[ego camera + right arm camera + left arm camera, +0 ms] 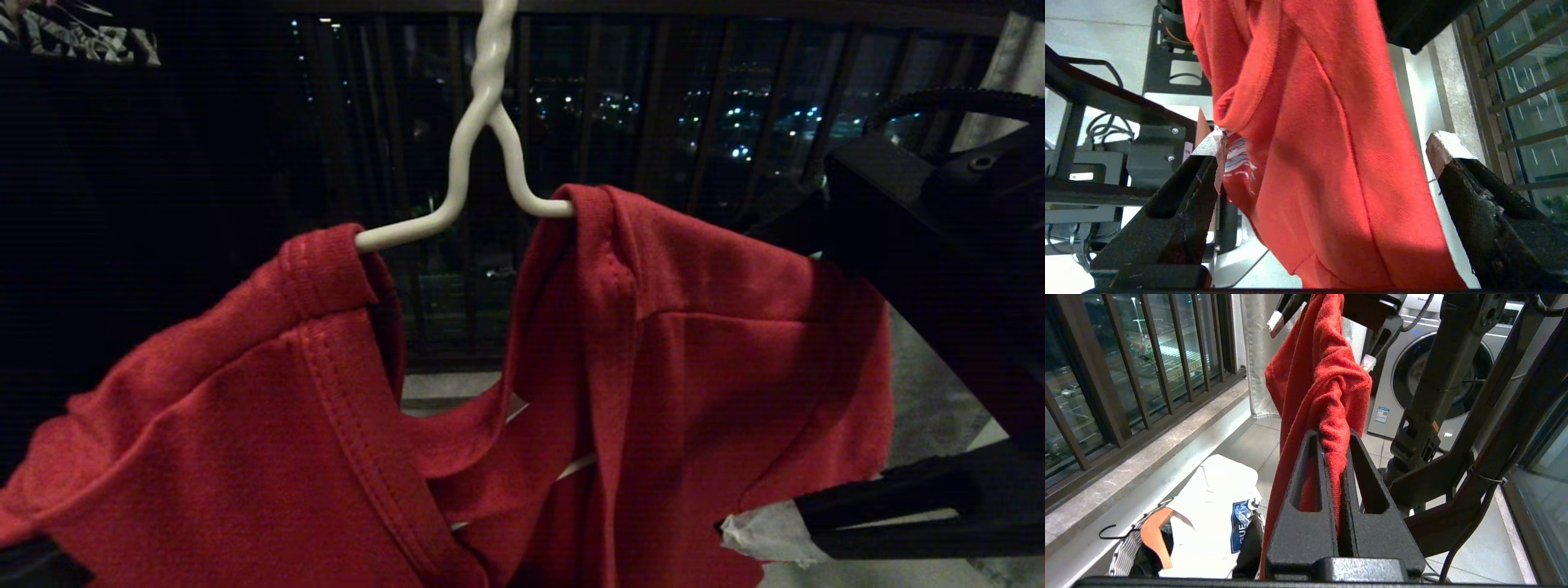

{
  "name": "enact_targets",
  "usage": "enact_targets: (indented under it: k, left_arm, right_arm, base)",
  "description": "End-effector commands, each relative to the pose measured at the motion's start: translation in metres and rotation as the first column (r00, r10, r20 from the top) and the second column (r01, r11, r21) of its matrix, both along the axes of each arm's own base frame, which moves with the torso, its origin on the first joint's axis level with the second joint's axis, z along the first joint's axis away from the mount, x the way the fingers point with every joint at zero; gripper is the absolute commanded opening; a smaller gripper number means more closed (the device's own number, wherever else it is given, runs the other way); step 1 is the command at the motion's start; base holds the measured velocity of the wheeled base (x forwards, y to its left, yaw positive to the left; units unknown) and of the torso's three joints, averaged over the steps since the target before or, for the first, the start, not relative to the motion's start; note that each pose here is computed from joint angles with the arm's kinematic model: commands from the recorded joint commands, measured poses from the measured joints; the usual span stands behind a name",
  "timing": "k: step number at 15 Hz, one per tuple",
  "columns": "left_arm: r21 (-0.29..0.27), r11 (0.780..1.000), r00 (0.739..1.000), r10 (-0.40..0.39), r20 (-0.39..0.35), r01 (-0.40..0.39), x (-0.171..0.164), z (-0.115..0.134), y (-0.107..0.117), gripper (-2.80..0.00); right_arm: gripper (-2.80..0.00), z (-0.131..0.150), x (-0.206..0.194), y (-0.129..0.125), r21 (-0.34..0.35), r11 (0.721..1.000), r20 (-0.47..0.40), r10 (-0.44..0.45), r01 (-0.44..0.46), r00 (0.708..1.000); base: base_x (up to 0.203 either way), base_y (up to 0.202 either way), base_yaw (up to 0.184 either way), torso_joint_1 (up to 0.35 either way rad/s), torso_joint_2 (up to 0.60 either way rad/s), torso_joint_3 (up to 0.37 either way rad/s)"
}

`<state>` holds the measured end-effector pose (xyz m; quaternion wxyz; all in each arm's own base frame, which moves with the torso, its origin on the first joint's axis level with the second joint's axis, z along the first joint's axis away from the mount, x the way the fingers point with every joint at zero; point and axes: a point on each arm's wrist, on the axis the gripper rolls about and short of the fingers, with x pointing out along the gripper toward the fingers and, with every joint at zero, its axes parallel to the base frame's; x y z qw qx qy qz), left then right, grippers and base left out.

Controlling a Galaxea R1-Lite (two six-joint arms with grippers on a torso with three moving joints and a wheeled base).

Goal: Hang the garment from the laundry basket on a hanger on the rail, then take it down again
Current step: Hang the clothes rack on the clothesline

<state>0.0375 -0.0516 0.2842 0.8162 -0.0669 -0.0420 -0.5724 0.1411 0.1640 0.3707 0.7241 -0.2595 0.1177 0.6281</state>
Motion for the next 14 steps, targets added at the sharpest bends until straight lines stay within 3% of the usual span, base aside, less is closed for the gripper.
enact_targets:
  k: [1, 14]
  left_arm:
    - [0.0, 1.0, 1.0, -0.001, 0.0, 0.001, 0.0002, 0.0002, -0.0002, -2.8]
    - [-0.001, 1.0, 1.0, -0.002, 0.002, 0.002, 0.0002, 0.0002, -0.0002, -2.8]
  right_arm:
    - [0.0, -0.0008, -0.0023, 0.0029, -0.005, 1.0, -0.003, 0.021, -0.021, 1.0]
    - [0.0, -0.0042, -0.003, 0.0123, -0.014, 0.999, -0.014, 0.05, -0.051, 0.999]
  base:
    - [0.0, 0.0, 0.0, 0.0, 0.0, 0.0]
    - [0.0, 0.0, 0.0, 0.0, 0.0, 0.0]
